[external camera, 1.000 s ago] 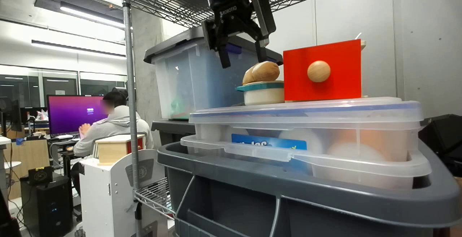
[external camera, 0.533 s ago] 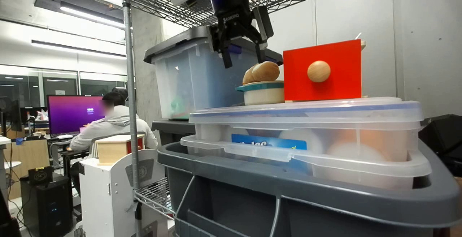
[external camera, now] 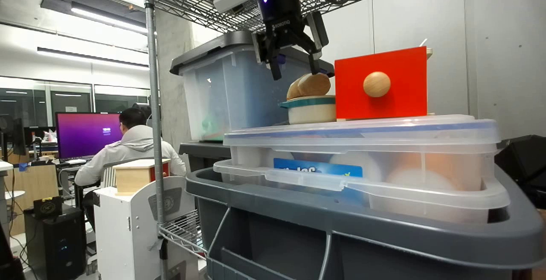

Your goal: Put the brown and orange plushies in the open drawer

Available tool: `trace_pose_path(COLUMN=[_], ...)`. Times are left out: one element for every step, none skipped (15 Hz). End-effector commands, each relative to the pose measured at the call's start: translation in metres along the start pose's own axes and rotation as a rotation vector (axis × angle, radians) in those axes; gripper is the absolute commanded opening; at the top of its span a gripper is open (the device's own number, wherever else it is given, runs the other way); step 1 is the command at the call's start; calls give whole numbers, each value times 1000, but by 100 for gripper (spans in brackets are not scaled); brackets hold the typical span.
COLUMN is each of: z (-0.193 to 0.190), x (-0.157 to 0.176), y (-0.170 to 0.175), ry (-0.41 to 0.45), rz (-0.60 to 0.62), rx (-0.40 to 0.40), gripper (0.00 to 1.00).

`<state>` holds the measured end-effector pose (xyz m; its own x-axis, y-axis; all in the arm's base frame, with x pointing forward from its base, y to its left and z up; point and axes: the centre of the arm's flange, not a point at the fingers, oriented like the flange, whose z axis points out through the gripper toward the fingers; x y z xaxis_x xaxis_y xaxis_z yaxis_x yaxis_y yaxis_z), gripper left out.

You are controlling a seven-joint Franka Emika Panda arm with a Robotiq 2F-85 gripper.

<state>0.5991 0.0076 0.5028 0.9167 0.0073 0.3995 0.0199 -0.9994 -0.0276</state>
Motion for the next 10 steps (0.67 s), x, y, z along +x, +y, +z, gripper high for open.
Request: trace_pose_path(z=[6, 6, 6, 6, 6, 5, 4, 1, 0, -3], x=[19, 21, 23, 25, 27, 30, 32, 34, 36, 38], y=[-1, -1, -1, -1, -2, -2, -2, -3, -3, -4], ry=[32, 37, 42, 47, 49, 53, 57, 63, 67, 73], rz=[-2, -2, -2, -2, -2, -2, -3, -5, -5, -8], rx=[-14, -13, -13, -12, -12, -12, -12, -12, -12, -12], gripper=[100, 100, 100, 100, 100, 100, 100, 100, 100, 100])
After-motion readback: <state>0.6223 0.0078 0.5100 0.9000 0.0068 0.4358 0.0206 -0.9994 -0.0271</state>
